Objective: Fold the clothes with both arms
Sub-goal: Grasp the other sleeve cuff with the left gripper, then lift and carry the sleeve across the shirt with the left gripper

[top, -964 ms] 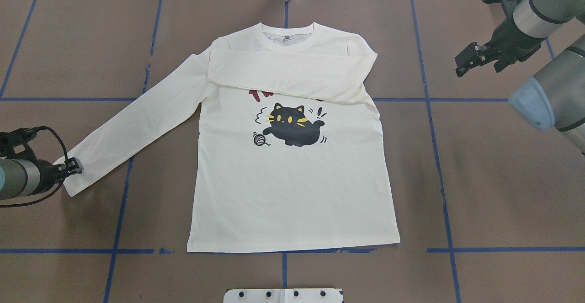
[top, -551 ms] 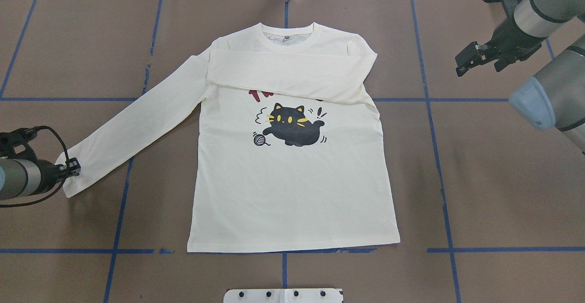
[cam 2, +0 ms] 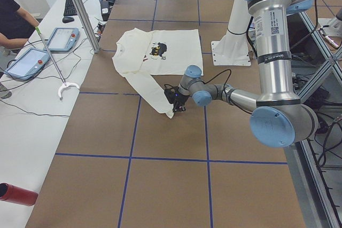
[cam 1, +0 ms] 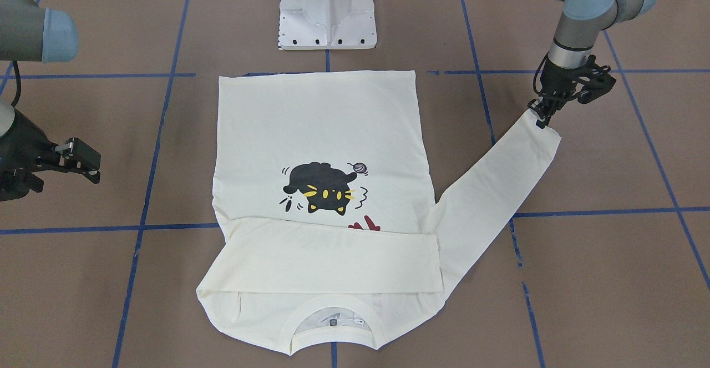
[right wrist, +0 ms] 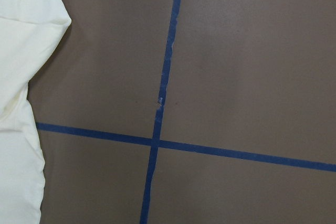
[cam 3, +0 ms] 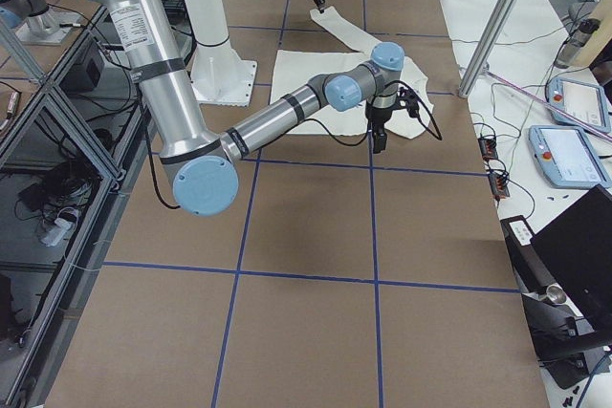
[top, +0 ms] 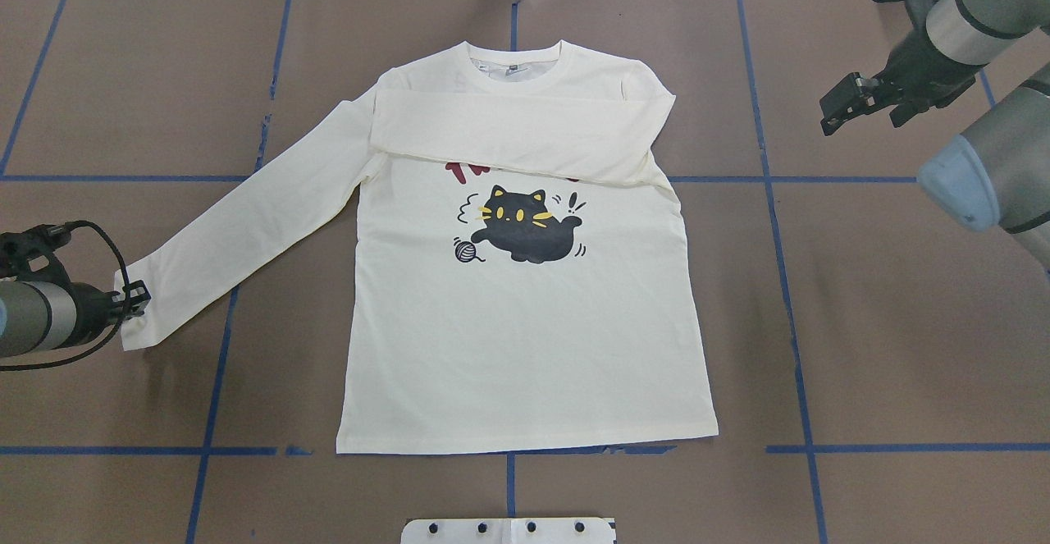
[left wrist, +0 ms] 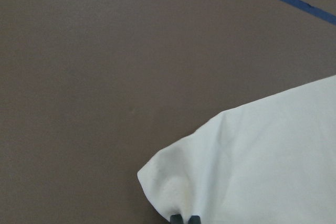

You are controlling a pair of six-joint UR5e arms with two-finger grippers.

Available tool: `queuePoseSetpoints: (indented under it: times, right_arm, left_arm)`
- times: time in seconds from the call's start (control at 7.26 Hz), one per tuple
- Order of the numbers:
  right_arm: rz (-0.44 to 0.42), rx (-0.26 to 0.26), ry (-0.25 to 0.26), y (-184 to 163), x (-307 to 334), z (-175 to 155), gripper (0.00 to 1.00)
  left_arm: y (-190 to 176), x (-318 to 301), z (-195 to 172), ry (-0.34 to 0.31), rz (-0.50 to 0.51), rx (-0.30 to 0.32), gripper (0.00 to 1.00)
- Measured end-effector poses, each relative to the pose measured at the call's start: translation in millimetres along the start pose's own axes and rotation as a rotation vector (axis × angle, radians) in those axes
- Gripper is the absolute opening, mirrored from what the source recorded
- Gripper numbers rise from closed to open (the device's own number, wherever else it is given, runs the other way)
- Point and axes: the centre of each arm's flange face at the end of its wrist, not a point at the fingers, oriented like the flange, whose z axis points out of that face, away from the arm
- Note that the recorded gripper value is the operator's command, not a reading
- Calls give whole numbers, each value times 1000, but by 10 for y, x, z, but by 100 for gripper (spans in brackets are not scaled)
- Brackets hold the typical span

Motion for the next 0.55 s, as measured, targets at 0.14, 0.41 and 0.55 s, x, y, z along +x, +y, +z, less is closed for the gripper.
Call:
queuePoseSetpoints:
  times: [0.14, 0.41, 0.55]
  right_arm:
    - [13, -7, 5, 53, 99, 29, 100]
    - [62, -32, 33, 297, 483, 126, 100]
    - [87, -43, 48, 465, 710, 150, 100]
  left_arm:
    - [-1, 223, -124, 8, 28, -2, 0]
    - [-333, 778, -381, 45, 98, 39, 0]
    - [-641, 1177, -605, 59, 120, 63, 0]
